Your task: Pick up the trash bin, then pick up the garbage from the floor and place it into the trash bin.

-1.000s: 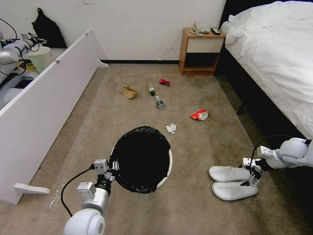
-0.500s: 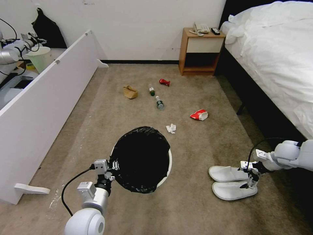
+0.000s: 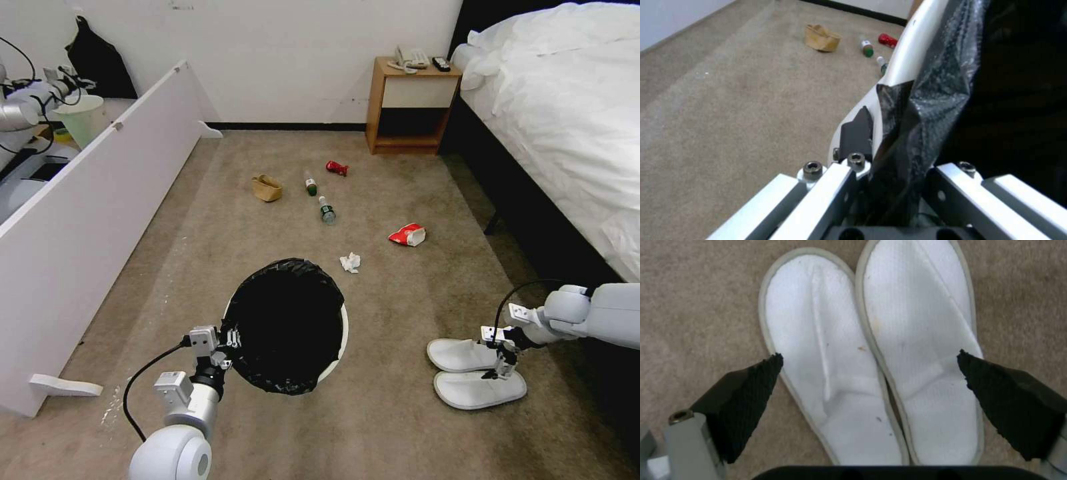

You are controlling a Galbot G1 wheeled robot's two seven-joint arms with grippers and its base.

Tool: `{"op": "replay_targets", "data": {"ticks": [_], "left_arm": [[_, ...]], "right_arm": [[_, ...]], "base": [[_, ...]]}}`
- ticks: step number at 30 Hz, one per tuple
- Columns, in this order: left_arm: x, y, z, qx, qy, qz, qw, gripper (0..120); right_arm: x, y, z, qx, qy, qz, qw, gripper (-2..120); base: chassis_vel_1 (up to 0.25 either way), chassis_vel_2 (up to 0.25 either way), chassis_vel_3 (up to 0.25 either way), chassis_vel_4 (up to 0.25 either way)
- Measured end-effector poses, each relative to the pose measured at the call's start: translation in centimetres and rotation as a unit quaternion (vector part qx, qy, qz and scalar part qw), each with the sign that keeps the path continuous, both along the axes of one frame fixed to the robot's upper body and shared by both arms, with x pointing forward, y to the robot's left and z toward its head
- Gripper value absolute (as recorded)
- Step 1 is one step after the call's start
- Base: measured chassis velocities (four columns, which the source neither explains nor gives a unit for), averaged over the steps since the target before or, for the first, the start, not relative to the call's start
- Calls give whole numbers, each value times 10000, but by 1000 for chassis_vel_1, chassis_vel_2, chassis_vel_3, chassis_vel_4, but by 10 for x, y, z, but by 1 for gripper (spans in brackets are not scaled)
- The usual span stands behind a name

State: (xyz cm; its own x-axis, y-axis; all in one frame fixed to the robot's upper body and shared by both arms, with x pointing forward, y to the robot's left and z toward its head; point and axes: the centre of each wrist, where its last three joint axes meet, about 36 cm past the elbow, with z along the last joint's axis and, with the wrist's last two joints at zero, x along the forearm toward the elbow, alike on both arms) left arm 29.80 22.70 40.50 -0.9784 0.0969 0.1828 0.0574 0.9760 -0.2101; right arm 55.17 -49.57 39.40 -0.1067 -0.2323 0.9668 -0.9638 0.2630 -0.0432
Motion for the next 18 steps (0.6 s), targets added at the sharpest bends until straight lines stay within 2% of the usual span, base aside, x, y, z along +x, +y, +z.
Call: {"op": "replay_targets", "data": {"ticks": [18], "left_arm": [[-1, 3, -2, 5, 25, 30, 10000, 2]], "right_arm": [[13, 21, -29, 58, 0, 168, 9998, 100]], "base": [[0, 0, 0, 0]]}}
